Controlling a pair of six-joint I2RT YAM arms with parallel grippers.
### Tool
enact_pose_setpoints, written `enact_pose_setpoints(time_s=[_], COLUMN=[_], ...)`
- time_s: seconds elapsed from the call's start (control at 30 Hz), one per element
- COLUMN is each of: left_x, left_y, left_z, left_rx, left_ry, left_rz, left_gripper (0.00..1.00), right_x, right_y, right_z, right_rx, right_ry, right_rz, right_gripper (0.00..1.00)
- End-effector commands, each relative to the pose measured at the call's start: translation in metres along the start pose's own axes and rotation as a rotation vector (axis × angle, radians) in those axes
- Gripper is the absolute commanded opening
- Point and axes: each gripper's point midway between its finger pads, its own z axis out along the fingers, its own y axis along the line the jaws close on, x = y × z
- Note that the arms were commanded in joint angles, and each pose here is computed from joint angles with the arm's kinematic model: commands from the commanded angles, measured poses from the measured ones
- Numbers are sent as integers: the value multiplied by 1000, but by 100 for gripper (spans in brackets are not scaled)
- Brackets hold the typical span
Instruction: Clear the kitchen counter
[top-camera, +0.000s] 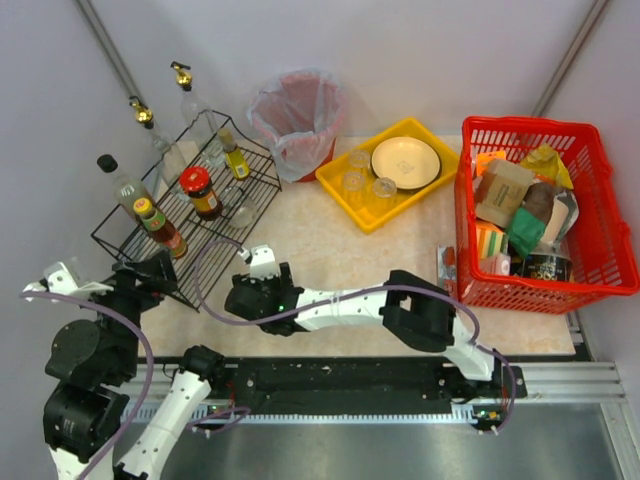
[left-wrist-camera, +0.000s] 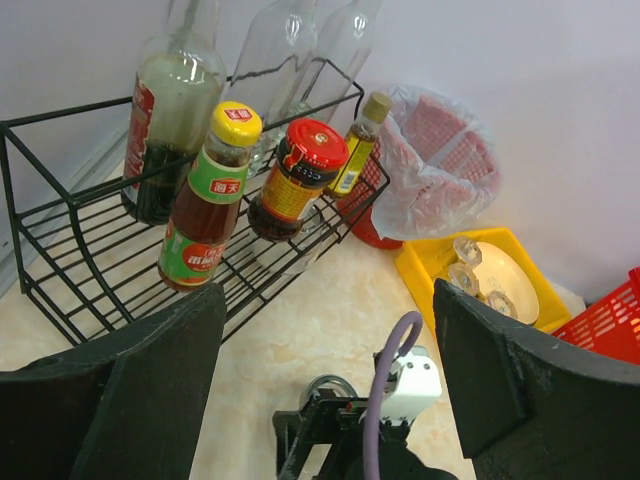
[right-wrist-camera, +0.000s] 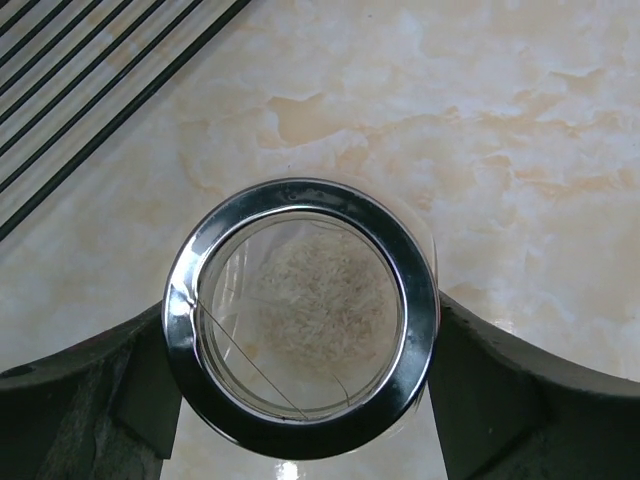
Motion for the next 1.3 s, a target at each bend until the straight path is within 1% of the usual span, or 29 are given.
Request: enact_pose_setpoints(time_s=[0.0, 0.07, 0.13, 0.23, 0.3, 0.33, 0.37, 0.4, 0.43, 0.47, 0.6, 0.77, 0.87, 0.93, 1.13, 1.27], left_x=[10, 13, 16, 20, 23, 23, 25, 26, 27, 27, 30, 34, 35, 36, 37, 37], left_y=[-14, -18, -22, -29, -32, -34, -35, -36, -36, -37, -38, -39, -39, -39, -39, -38], left_z=[9, 11, 11, 11, 13, 13, 14, 14, 14, 14, 15, 17, 17, 18, 18, 18], left_rx=[58, 78, 100, 143, 160, 168, 171, 176, 179, 180, 184, 189, 190, 189, 190, 190], left_ry=[35, 50, 66, 73, 82, 88, 94, 99, 104, 104, 117, 131, 133, 135, 137, 137], left_rz=[22, 31, 42, 47, 52, 55, 58, 60, 63, 65, 70, 79, 79, 80, 81, 82], left_gripper=[88, 88, 88, 88, 88, 88, 88, 88, 88, 88, 88, 88, 88, 88, 88, 88], right_x=[-13, -20, -24, -23, -14, -13, -7, -5, -3, 0, -3, 0, 3, 0, -10, -11], right_y=[-6, 2, -2, 3, 4, 2, 2, -2, -4, -5, -4, -7, -9, -10, -11, -12], right_z=[-16, -20, -26, -32, -33, -32, -31, -29, -29, -30, -42, -49, -49, -48, -42, -37], right_rx=[-87, -211, -272, -418, -499, -518, -547, -547, -547, -559, -619, -649, -658, -649, -575, -530], right_ry=[-45, -93, -111, -104, -79, -69, -43, -30, -24, -26, -61, -71, -83, -94, -140, -139], right_rz=[-36, -86, -173, -322, -410, -440, -462, -472, -477, -486, -462, -444, -429, -422, -383, -346], right_gripper=[71, 68, 68, 68, 68, 70, 75, 87, 96, 99, 99, 99, 97, 99, 99, 99])
